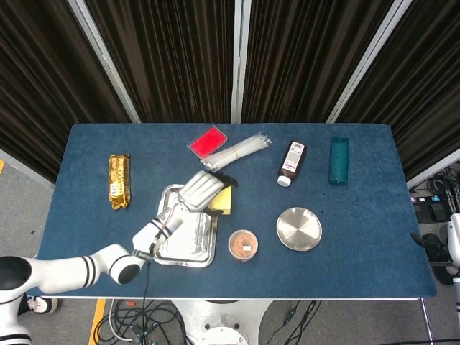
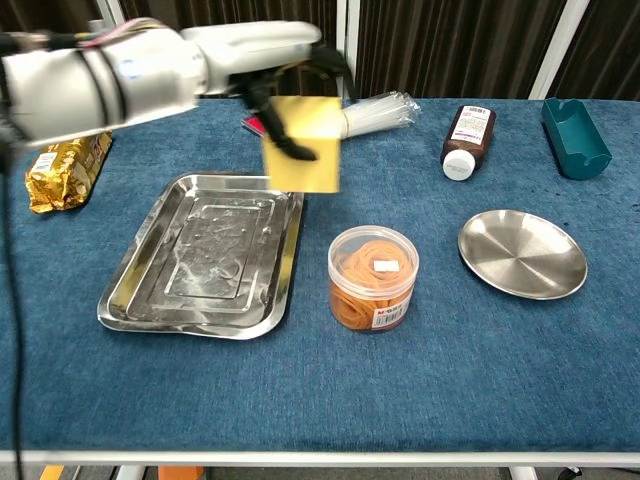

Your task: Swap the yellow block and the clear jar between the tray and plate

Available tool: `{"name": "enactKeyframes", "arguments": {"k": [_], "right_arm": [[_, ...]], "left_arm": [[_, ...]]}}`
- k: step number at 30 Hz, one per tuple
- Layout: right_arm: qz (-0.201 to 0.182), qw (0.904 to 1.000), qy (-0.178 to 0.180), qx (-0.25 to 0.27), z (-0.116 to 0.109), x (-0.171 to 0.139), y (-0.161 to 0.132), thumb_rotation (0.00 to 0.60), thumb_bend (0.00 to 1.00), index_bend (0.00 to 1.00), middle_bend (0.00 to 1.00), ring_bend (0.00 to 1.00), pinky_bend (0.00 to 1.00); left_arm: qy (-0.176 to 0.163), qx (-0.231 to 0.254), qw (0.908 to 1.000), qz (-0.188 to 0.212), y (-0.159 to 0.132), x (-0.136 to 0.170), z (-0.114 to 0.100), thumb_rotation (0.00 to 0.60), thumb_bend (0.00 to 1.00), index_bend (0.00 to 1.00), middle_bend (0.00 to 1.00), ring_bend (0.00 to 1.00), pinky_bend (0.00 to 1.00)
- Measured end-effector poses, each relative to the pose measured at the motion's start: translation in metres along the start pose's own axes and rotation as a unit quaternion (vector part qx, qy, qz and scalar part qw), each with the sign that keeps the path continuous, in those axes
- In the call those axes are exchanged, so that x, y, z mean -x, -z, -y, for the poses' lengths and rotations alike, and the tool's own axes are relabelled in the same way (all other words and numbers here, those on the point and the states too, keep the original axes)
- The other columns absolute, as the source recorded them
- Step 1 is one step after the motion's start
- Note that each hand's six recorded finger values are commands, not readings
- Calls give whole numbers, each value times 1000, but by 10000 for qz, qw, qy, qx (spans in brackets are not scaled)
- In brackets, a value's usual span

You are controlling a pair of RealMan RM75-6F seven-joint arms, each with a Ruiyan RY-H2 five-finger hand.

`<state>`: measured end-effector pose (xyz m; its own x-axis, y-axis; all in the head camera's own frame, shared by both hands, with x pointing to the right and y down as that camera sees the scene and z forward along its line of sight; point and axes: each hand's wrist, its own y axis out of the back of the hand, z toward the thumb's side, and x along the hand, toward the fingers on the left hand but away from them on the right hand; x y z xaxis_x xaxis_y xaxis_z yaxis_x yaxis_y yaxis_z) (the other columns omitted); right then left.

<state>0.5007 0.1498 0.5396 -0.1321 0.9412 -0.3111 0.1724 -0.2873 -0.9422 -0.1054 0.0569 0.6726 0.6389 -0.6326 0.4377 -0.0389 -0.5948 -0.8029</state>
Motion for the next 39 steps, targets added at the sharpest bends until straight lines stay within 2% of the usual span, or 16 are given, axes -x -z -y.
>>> {"name": "enactKeyframes", "arguments": {"k": [4, 11, 13, 16, 20, 24, 30, 33, 39], "right_arm": [[-35, 10000, -21, -23, 1, 0, -5, 600, 0, 0, 0, 0, 0], [-94, 9999, -77, -61, 4, 2, -13, 600, 0, 0, 0, 0, 0], [-107, 9999, -70, -74, 3, 2, -15, 600, 0, 0, 0, 0, 0], [-111, 9999, -98, -74, 5, 2, -16, 600, 0, 0, 0, 0, 0], [-135, 9998, -141, -67, 7, 2, -18, 600, 0, 0, 0, 0, 0], [-189, 9997, -140, -73, 6, 2, -21, 600, 0, 0, 0, 0, 0], [-342, 9992, -208, -95, 7, 4, -31, 600, 0, 0, 0, 0, 0], [-468, 9983, -319, -118, 10, 6, -40, 600, 0, 0, 0, 0, 0], [-1004, 9922, -702, -218, 22, 13, -79, 600, 0, 0, 0, 0, 0]], "left_arm": [[199, 57, 9991, -377, 21, 31, 20, 600, 255, 277, 410, 285, 482], [225, 217, 9978, -589, 32, 47, 40, 600, 242, 241, 353, 270, 472], [228, 186, 9978, -593, 35, 48, 42, 600, 233, 204, 300, 234, 444], [310, 210, 9978, -556, 35, 50, 46, 600, 210, 88, 110, 120, 377], [343, 215, 9977, -549, 38, 52, 49, 600, 183, 64, 58, 35, 275], [314, 248, 9975, -585, 42, 55, 47, 600, 172, 59, 38, 4, 221], [170, 134, 9974, -690, 51, 72, 31, 600, 168, 59, 35, 0, 190], [177, 56, 9963, -838, 59, 91, 26, 600, 168, 59, 34, 0, 189], [47, 14, 9892, -1463, 84, 147, 15, 600, 168, 59, 34, 0, 187]]}}
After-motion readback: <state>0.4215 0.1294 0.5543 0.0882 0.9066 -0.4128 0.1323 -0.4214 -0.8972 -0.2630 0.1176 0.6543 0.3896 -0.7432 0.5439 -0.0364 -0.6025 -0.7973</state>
